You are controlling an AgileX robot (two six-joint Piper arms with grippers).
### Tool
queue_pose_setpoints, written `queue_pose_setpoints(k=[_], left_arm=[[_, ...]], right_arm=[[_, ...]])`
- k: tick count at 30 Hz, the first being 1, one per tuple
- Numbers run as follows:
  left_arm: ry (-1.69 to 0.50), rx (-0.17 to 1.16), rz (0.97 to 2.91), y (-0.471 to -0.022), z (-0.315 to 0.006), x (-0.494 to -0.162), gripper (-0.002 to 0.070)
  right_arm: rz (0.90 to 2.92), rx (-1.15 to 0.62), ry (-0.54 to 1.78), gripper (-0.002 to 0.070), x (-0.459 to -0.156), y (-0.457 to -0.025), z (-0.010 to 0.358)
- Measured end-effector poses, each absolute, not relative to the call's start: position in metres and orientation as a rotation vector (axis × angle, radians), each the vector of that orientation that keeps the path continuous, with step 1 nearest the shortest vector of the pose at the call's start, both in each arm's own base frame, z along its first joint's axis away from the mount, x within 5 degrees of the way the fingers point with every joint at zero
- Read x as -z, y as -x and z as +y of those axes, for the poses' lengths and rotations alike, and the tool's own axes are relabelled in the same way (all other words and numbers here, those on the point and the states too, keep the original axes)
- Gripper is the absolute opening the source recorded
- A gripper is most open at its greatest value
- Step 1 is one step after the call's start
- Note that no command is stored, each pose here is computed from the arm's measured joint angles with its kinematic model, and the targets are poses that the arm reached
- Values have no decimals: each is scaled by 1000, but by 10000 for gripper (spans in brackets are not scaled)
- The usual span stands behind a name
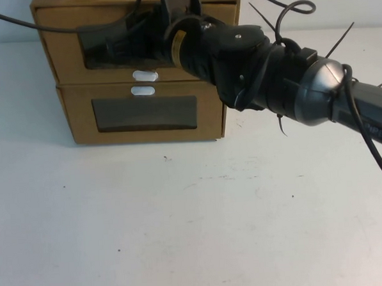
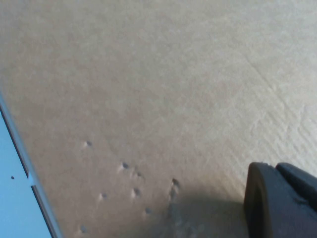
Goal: Close the shoe box
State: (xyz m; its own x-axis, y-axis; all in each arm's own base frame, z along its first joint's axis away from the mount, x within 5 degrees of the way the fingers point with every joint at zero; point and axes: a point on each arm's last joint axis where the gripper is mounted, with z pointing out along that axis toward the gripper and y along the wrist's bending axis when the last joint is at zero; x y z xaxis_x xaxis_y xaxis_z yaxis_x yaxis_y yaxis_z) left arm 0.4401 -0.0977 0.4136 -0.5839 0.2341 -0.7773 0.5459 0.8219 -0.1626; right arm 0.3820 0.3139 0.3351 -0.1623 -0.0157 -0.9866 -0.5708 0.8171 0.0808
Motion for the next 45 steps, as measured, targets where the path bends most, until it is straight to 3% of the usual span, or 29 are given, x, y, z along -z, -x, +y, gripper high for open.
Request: queue_pose_setpoints(k=[8, 14, 19, 27, 30, 36, 45], left_arm=[[-581, 503, 2208, -436, -98, -416, -2], [-643, 441, 2149, -405, -92, -452, -2], [-662, 378, 2018, -360, -85, -503, -2], [-646, 315, 1809, -269, -73, -571, -2], [-631, 310, 1783, -236, -68, -577, -2], [-547, 259, 1671, -169, -54, -550, -2], [-400, 229, 1509, -69, -34, -405, -2]], right_arm=[[1675, -577, 499, -11, -337, -381, 314], [1602, -730, 485, -11, -386, -353, 302], [1560, -778, 477, -11, -421, -314, 273], [1576, -755, 456, -11, -424, -229, 199], [1555, -751, 446, -11, -422, -196, 171], [1558, -771, 470, -11, -400, -156, 140], [1635, -839, 576, -11, -369, -143, 143]])
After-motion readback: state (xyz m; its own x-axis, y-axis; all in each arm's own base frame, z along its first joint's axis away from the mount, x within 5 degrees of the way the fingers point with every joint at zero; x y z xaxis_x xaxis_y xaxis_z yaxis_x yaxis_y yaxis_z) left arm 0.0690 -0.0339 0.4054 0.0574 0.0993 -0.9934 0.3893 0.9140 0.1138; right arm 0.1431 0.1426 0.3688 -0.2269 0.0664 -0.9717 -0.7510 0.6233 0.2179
